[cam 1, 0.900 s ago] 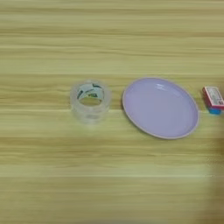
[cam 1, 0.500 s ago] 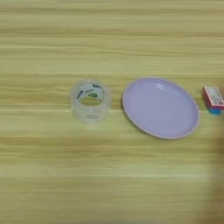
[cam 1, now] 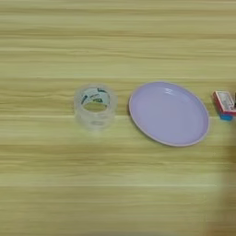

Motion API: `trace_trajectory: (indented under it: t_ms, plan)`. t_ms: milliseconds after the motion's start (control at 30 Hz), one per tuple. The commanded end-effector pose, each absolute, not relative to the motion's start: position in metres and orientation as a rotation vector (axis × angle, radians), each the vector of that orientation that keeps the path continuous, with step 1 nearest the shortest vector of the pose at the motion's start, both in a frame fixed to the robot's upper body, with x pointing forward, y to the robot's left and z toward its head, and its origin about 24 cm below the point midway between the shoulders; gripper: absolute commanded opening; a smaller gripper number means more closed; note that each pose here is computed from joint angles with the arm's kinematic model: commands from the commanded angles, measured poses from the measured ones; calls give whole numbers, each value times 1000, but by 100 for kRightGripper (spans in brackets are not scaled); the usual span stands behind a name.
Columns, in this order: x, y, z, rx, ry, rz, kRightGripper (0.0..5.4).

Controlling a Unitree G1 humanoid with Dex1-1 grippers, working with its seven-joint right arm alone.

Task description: Move the objects on the table

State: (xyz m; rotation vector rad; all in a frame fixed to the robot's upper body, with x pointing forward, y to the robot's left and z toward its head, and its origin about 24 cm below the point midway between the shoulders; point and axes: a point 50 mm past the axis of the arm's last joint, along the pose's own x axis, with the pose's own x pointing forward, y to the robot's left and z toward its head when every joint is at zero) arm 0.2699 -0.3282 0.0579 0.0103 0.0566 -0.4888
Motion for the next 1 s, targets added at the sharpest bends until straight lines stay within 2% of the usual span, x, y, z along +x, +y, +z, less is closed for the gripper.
trace_trajectory:
  t_ms: [33, 1000]
  plan:
    - [284, -337, 100, -42, -96, -487, 538]
    - [300, -351, 95, -44, -84, -508, 538]
